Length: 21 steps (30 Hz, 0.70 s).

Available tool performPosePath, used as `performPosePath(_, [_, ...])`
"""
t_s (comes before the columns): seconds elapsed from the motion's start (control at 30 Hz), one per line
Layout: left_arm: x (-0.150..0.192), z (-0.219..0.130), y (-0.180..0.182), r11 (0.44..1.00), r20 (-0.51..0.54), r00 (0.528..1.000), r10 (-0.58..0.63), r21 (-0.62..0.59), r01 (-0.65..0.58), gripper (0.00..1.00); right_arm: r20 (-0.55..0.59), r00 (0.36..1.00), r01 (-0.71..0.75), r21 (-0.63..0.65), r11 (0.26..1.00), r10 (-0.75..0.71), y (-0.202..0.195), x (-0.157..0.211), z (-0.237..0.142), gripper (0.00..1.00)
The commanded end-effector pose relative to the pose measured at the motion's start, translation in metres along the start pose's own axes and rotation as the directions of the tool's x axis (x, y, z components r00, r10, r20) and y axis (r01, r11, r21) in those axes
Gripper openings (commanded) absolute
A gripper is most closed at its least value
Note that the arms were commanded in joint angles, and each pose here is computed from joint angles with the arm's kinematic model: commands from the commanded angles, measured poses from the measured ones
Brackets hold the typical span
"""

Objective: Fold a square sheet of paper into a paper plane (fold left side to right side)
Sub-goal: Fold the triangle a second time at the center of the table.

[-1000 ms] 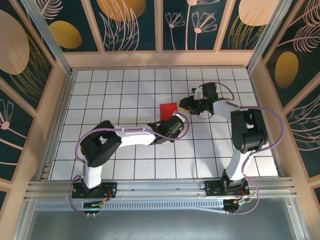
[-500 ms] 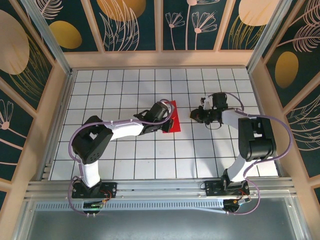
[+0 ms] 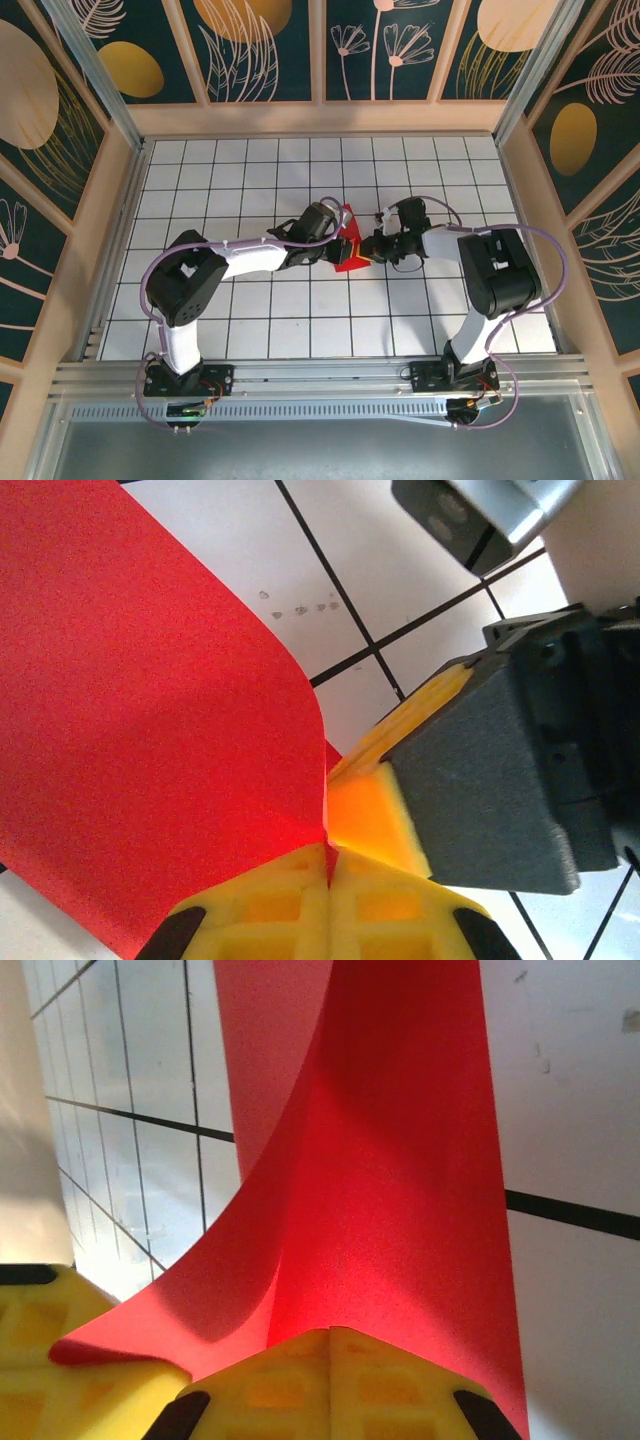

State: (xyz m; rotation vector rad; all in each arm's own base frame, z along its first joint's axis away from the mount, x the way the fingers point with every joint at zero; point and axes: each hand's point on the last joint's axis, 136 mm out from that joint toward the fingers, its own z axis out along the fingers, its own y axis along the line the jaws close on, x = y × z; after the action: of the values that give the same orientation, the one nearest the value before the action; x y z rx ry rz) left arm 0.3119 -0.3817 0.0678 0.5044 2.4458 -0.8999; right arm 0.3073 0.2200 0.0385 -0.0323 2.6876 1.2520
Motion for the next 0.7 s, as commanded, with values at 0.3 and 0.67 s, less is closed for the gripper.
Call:
performPosePath(0.3, [0.011, 0.007, 0.019, 0.998, -0.027, 0.999, -0.043, -0.048, 0.041, 0.00, -0.054, 0.998, -0.014, 0.103, 0.995, 0.020, -0.019, 0.008, 0.008, 0.00])
performPosePath(0.67, [0.015, 0.006, 0.032, 0.996, -0.044, 0.997, -0.060, -0.066, 0.057, 0.00, -0.096, 0.995, -0.026, 0.150, 0.988, 0.040, -0.030, 0.017, 0.013, 0.00])
